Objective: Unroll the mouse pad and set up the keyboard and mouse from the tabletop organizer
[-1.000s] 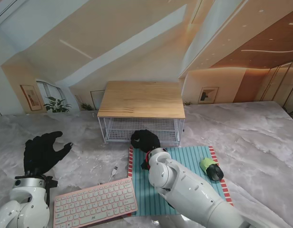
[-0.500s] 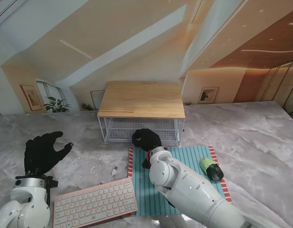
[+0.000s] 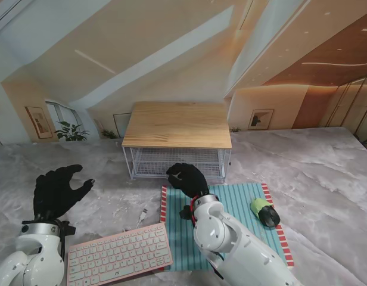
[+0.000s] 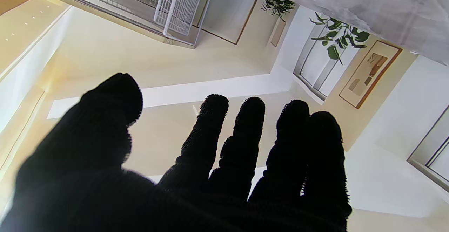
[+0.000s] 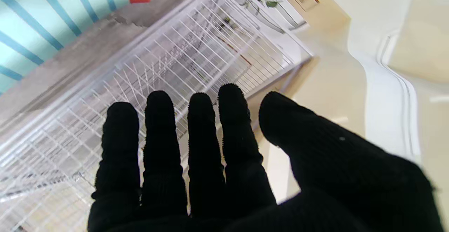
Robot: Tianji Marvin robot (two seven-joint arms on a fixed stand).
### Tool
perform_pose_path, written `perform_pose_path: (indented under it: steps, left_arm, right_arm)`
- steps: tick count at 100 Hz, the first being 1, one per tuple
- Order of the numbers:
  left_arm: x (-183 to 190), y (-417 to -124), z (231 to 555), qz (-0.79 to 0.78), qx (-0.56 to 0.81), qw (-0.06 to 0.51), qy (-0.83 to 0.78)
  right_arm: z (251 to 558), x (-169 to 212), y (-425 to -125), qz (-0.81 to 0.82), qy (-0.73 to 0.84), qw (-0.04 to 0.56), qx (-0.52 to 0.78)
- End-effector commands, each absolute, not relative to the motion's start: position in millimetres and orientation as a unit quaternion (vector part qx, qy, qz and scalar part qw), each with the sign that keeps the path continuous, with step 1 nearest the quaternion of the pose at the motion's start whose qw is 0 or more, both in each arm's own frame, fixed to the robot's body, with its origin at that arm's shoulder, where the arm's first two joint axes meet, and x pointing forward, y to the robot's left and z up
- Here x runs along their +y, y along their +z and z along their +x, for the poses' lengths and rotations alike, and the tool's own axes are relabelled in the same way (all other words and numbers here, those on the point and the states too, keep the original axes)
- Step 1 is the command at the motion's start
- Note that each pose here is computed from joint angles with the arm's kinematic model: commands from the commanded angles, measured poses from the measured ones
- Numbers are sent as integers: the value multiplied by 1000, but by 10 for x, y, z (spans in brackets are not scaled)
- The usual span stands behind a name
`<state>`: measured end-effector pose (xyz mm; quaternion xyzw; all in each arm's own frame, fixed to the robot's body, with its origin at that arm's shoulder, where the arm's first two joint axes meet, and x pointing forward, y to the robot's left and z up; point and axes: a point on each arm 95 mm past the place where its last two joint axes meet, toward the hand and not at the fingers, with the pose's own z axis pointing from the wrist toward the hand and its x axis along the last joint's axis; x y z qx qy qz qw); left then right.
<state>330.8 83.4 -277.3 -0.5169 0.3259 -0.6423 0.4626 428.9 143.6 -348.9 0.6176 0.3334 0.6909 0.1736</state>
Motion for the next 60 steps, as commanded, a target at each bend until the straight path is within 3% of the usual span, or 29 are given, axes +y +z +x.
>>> perform_pose_path:
  steps: [1, 29, 60]
  left_arm:
    - [769, -2786, 3293, -521, 329, 447, -648]
    - [625, -2886, 3256, -537, 322, 394, -673]
    - [477, -3057, 3206, -559, 331, 326, -687]
  right_arm:
    - [4155, 1398, -3508, 614, 696, 168, 332]
    - [3775, 943, -3321, 612, 715, 157, 299]
    - [3496, 379, -3276, 599, 689, 183, 364]
